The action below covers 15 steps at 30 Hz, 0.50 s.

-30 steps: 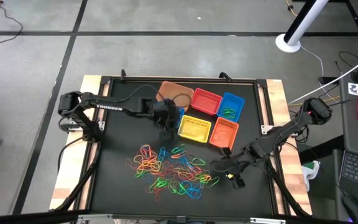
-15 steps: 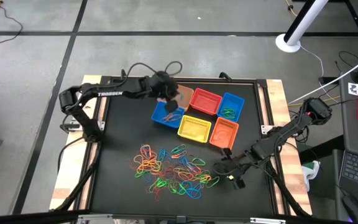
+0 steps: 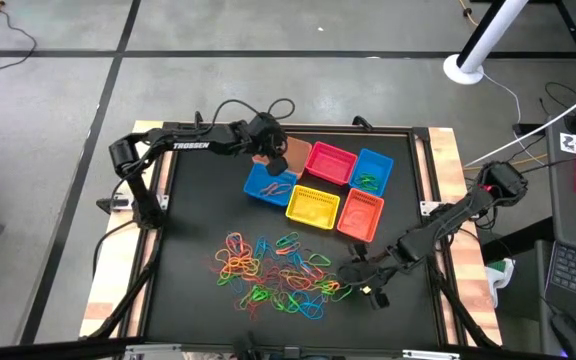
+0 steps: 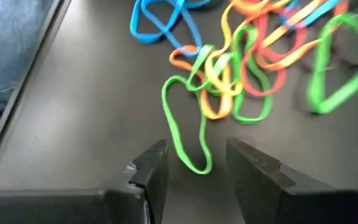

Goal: Sort rubber bands into baskets
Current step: Put the green rubber band into the right blue basket

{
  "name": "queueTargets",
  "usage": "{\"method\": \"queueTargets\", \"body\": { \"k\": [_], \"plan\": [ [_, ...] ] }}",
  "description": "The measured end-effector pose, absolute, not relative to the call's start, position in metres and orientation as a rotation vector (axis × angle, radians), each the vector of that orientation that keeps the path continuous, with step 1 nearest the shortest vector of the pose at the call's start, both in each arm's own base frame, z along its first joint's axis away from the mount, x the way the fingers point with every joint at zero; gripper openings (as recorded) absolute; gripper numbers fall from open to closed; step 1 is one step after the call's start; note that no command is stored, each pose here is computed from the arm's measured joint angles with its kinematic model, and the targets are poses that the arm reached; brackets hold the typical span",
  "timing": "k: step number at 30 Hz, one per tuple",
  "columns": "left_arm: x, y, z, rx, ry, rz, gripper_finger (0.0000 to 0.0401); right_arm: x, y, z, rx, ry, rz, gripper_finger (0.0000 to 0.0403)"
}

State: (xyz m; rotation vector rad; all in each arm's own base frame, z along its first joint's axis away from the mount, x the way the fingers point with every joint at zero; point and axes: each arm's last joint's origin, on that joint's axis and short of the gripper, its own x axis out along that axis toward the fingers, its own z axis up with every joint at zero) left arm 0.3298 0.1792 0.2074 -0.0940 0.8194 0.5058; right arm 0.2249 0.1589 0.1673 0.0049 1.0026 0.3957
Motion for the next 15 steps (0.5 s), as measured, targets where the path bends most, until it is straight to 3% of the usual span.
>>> {"method": "queueTargets", "body": {
  "k": [15],
  "plan": [
    [0.333, 0.176, 0.203, -0.093, 0.831, 0.494, 0.0137, 0.234, 0.166, 0.132, -0.025, 1.102, 0.383, 0.0159]
  ]
}}
